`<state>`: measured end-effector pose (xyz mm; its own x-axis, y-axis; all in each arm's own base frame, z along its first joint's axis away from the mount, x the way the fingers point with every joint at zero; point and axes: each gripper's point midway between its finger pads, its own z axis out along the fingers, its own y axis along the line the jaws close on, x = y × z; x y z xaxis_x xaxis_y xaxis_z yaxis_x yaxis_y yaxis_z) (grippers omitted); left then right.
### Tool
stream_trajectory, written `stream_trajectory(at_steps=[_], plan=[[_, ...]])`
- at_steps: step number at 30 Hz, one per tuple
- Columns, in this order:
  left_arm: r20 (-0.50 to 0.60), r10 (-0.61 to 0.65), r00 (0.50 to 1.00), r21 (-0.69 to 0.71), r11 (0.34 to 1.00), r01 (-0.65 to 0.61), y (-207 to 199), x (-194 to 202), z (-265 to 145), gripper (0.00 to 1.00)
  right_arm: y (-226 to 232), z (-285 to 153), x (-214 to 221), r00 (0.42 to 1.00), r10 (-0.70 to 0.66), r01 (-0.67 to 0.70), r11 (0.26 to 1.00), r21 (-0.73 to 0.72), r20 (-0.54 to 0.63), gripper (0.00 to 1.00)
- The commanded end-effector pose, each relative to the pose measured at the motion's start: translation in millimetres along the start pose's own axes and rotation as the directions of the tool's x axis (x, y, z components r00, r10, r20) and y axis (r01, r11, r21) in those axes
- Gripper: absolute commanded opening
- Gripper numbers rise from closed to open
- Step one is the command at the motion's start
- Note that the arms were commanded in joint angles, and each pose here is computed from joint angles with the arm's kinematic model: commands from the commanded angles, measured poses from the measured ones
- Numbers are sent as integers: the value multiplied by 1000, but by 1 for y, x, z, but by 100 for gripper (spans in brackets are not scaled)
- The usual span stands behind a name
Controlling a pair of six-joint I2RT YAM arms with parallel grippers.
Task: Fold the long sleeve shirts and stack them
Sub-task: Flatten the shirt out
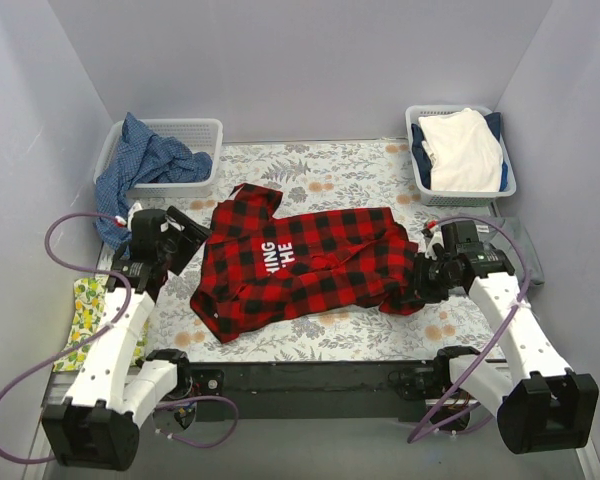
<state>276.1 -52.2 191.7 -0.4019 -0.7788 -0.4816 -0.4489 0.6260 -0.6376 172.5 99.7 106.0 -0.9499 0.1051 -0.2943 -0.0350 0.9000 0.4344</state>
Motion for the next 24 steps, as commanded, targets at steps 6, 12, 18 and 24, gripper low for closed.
stream_trajectory(at_steps=[6, 12, 18, 24], plan=[[-112, 119, 987, -46, 991, -124, -9, 2, 59, 68, -12, -66, -42, 960, -44, -17, 977, 213, 276, 52], [-255, 229, 939, 49, 973, -224, -25, 30, 85, 64, -1, -29, -107, 956, -139, 98, 982, 164, 260, 55], [-415, 281, 865, -26, 947, -320, -9, 71, 118, 67, 20, 30, -153, 958, -226, 217, 974, 70, 177, 56], [-476, 291, 830, -90, 923, -375, -4, 89, 146, 64, 35, 83, -184, 933, -341, 332, 939, 94, 113, 56]])
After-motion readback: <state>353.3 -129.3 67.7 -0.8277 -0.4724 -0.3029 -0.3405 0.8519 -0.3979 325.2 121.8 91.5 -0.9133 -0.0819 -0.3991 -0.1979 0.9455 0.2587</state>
